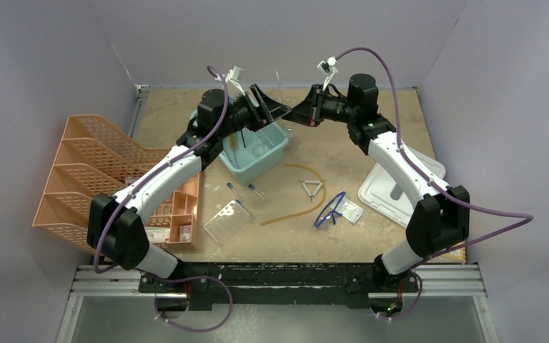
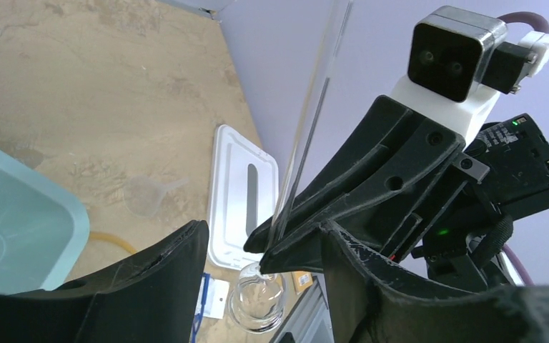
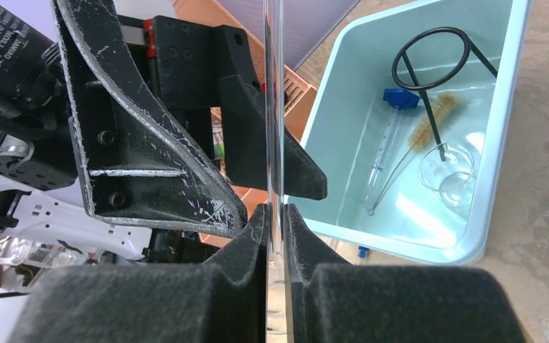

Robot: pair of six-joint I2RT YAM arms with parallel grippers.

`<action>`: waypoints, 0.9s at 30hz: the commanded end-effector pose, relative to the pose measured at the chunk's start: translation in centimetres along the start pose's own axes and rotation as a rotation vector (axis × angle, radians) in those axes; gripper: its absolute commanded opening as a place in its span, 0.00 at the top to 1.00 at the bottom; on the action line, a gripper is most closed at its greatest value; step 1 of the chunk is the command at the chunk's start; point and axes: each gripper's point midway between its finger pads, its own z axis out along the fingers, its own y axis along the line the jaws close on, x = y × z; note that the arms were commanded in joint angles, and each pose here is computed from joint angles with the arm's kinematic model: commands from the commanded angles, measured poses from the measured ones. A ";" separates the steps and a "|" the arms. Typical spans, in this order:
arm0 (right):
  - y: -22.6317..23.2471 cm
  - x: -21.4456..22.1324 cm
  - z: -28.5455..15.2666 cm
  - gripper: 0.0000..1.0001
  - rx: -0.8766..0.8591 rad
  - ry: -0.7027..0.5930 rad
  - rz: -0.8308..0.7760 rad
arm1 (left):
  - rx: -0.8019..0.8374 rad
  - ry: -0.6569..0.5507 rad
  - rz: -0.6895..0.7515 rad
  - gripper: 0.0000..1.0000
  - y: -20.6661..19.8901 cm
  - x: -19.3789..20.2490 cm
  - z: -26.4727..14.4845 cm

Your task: Organize the chemistry lab equipment

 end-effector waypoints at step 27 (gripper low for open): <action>2.2 -1.0 0.7 1.00 -0.095 0.007 0.019 | 0.026 -0.084 -0.048 0.62 -0.8 -1.3 0.1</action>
